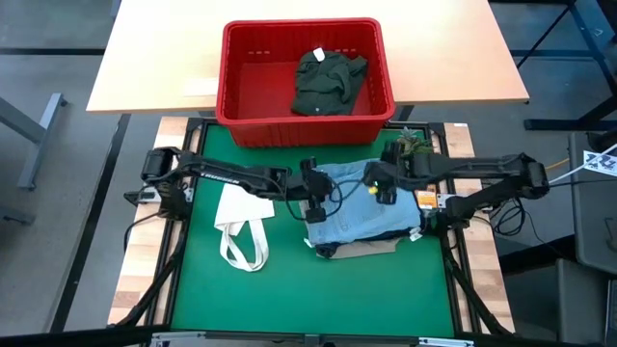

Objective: Fold Laundry from Bin
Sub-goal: Stack the light blue jeans on top of the dark blue jeans

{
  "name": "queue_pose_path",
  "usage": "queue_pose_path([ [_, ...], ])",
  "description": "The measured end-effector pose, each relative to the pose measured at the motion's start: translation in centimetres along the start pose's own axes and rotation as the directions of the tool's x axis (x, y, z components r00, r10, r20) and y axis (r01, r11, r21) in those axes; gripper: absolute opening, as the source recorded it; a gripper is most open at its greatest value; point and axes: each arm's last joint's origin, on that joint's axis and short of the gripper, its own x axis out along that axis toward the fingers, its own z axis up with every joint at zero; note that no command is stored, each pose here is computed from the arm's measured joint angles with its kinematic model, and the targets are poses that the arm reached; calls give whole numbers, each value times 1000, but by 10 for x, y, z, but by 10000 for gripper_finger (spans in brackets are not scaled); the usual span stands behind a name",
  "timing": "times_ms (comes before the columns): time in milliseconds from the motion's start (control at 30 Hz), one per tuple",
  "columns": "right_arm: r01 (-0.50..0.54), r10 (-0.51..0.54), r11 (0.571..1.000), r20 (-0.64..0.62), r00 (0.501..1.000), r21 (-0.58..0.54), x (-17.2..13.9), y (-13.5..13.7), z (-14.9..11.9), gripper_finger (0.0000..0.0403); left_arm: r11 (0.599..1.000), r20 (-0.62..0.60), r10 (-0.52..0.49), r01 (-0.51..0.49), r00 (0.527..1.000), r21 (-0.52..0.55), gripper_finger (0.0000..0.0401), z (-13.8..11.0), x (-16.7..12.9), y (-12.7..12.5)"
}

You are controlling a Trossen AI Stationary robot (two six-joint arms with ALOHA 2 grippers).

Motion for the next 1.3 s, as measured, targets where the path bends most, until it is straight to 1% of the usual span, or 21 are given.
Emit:
queue_pose_path([
  [100,-41,44,997,-48,998,61,24,-7,-8,239,1000,-53,5,-6,999,-18,41,-9,17,4],
  [233,-68,79,993,-106,991,101,52,-6,-23,239,1000,-126,16,-18,992,-13,41,-24,41,5],
  [333,-85,99,988,-106,989,130,70,-2,-31,239,1000,-161,23,-24,987,-5,41,-33,55,3],
  [400,-101,114,984,-85,990,147,80,2,-35,239,1000,-182,24,-24,983,1,41,-38,63,1],
  [567,-128,135,981,-37,990,149,93,9,-39,239,1000,-200,27,-26,979,8,41,-43,68,-1],
  [733,-127,135,981,-42,990,147,93,10,-41,239,1000,-205,27,-25,978,10,41,-44,68,-1],
  [833,-97,105,984,-43,994,149,90,8,-42,239,1000,-205,27,-25,978,11,41,-43,68,-1],
  [967,-87,93,984,-32,995,154,82,5,-45,239,1000,-190,20,-19,982,7,41,-39,60,0],
  [1100,-85,92,985,-38,995,151,65,-4,-46,239,1000,-153,16,-17,988,-4,41,-29,44,5],
  [1300,-76,81,985,-24,996,157,33,-24,-38,239,999,-72,15,-17,997,-28,41,-12,20,11],
])
